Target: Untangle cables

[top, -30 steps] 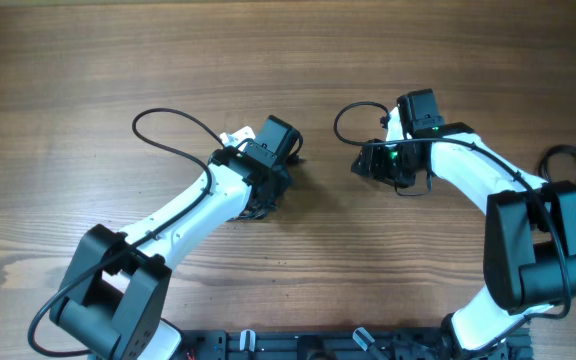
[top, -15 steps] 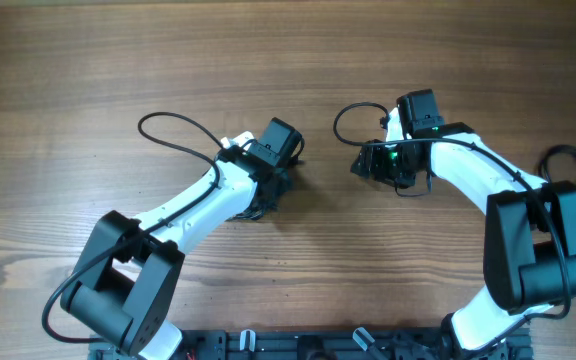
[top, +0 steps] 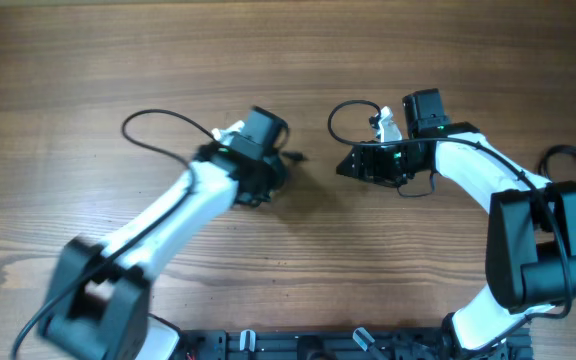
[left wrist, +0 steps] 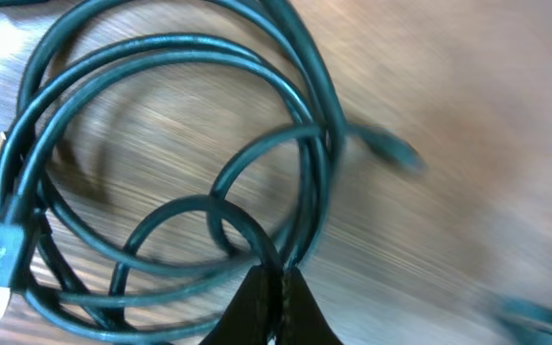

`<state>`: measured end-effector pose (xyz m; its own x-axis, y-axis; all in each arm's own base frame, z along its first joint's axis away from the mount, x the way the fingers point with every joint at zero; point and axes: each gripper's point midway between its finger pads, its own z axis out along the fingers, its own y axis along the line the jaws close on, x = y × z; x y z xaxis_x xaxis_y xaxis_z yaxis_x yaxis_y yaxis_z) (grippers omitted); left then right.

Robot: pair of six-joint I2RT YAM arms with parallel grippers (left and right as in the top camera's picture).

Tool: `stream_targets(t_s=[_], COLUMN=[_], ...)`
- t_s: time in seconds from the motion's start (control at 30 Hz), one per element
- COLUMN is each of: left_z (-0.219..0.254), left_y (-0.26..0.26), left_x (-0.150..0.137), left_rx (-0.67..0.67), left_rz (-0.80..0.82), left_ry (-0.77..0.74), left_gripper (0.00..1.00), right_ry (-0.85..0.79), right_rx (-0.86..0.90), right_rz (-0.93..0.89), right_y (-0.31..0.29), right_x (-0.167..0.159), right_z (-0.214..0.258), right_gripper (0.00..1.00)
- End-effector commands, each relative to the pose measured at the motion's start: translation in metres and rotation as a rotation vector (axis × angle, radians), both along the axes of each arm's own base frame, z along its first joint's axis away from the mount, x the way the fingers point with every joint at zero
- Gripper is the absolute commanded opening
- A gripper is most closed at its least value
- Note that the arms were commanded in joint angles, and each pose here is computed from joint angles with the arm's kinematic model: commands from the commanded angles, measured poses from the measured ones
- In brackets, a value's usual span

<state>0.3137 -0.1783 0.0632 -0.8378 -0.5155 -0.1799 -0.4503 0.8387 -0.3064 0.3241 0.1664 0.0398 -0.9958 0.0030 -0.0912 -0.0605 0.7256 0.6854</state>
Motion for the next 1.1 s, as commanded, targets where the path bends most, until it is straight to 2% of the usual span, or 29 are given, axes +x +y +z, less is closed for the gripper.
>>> stream_targets(t_s=[0.0,0.17,0.27,0.37,0.47,0.67,0.73,0.8,0.9,1.0,1.07], left_z=[0.083,0.117,0.129,0.141,0.148,0.146,0.146,0.145,0.156,0.151,0.146], left_y=[0.002,0.016,0.02,0.016,0.012,0.012,0.012,0.011,0.002,0.001,-0.002], left_x=[0.017,0.018,0.017,0.018,0.02,0.017,0.018,0.018,0.006,0.004,0.002], left_rx=[-0.31,-0.615,-0.727,-0.789,-0.792,-0.663,-0.643,-0.649,-0.719,-0.7,-0.694], left_rz=[0.002,-0.016,-0.067,-0.161,-0.258,-0.535,-0.573,-0.579,-0.705,-0.748,-0.771], left_ry=[-0.107,-0.061,-0.058,-0.104,-0.174,-0.366,-0.395,-0.396,-0.449,-0.465,-0.462], left_gripper=[0.04,0.04,0.04,0.04,0.04,0.04,0.04,0.04,0.04,0.04,0.04], right_ry=[-0.031,-0.026,0.033,0.09,0.085,0.009,-0.001,-0.033,-0.071,-0.057,-0.062], right_rx=[0.316,0.622,0.652,0.661,0.662,0.684,0.696,0.754,0.827,0.817,0.809], right_rz=[0.107,0.171,0.133,0.095,0.128,0.244,0.27,0.337,0.42,0.407,0.403], right_y=[0.031,0.05,0.052,0.055,0.064,0.083,0.088,0.092,0.094,0.097,0.101], right_x=[-0.012,-0.016,-0.008,-0.002,-0.007,-0.021,-0.024,-0.03,-0.034,-0.028,-0.025], right_z=[0.048,0.1,0.108,0.113,0.114,0.119,0.121,0.133,0.152,0.158,0.161], right_gripper=[0.72,0.71,0.65,0.55,0.51,0.49,0.42,0.4,0.45,0.52,0.54])
